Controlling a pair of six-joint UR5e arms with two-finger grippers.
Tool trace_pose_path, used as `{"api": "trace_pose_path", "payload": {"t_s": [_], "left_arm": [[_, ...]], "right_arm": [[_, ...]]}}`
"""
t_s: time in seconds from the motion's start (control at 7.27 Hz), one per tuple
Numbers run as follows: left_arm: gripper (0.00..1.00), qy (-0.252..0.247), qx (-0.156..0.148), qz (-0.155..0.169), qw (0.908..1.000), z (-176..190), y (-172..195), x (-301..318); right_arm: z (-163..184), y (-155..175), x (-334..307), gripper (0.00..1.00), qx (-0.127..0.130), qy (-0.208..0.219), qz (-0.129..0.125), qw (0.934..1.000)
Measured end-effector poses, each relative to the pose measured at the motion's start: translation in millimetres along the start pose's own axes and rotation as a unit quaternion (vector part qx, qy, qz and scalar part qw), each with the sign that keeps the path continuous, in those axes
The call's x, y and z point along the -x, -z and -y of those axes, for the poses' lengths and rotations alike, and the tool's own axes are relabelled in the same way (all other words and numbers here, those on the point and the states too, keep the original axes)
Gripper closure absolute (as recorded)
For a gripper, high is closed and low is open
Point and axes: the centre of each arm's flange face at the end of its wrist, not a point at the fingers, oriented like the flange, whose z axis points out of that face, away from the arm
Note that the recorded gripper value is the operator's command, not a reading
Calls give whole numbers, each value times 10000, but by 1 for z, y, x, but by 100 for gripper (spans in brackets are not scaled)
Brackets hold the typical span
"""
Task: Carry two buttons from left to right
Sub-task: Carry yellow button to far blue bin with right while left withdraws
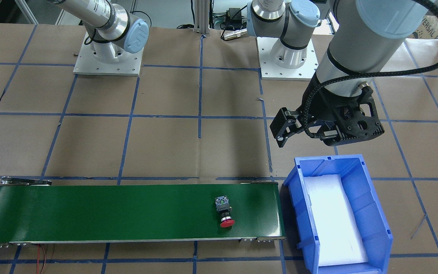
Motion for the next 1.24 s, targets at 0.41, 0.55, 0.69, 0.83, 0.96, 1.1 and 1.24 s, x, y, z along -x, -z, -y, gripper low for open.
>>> {"api": "trace_pose_path", "payload": {"t_s": [0.41,0.55,0.69,0.83,0.96,1.1,1.24], "left_arm": [[0,-122,59,124,9998,1,-6,8],[0,-165,71,111,9998,2,-7,8],[0,-245,74,105,9996,2,-7,8],[0,-302,65,103,9995,2,-6,9],[0,-328,55,97,9994,2,-6,9],[0,-349,50,94,9993,3,-6,9],[0,-369,48,86,9993,4,-7,8]], "right_arm": [[5,-50,-18,94,62,0,94,9999],[6,-64,-20,94,103,-1,155,9998],[6,-79,-21,94,156,-3,229,9996],[7,-91,-22,94,199,-3,287,9994],[8,-99,-23,94,209,-5,302,9993],[9,-105,-25,91,195,-6,283,9994],[10,-108,-26,78,176,-4,262,9995]]}}
